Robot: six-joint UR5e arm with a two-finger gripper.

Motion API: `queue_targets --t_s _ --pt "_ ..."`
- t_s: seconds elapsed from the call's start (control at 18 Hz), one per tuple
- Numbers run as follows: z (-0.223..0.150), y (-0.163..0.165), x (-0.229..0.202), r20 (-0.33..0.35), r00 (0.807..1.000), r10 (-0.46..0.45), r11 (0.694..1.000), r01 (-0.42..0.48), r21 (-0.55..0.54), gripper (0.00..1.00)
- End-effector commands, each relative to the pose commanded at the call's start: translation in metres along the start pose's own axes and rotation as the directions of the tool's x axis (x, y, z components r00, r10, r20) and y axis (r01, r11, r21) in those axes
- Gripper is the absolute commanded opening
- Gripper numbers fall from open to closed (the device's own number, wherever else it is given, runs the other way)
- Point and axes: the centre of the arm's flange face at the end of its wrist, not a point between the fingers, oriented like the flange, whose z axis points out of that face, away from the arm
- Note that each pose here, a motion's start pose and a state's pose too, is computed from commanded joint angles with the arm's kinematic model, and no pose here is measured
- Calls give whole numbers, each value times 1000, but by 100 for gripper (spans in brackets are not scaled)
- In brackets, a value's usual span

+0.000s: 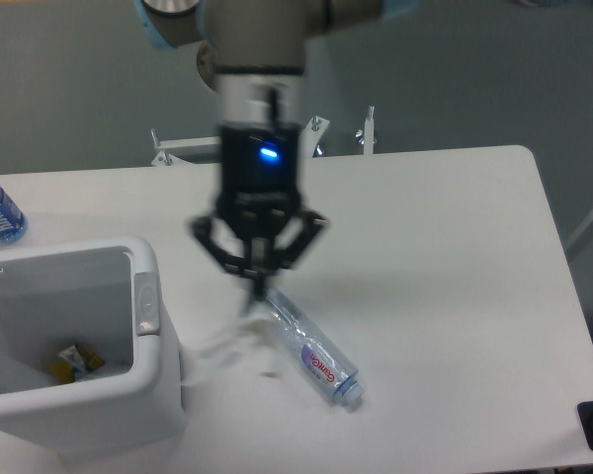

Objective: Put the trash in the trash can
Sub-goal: 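Carry the white paper over the white bin and release it, then move the gripper back down to the cap end of the water bottle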

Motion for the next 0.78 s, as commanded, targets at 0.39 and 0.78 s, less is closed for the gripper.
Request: queue_targets --t_s 0.39,0.78 --pt "16 33 38 -59 997 46 997 -50 -61 64" --pt "22 30 0 -13 1000 -27 997 26 -71 100"
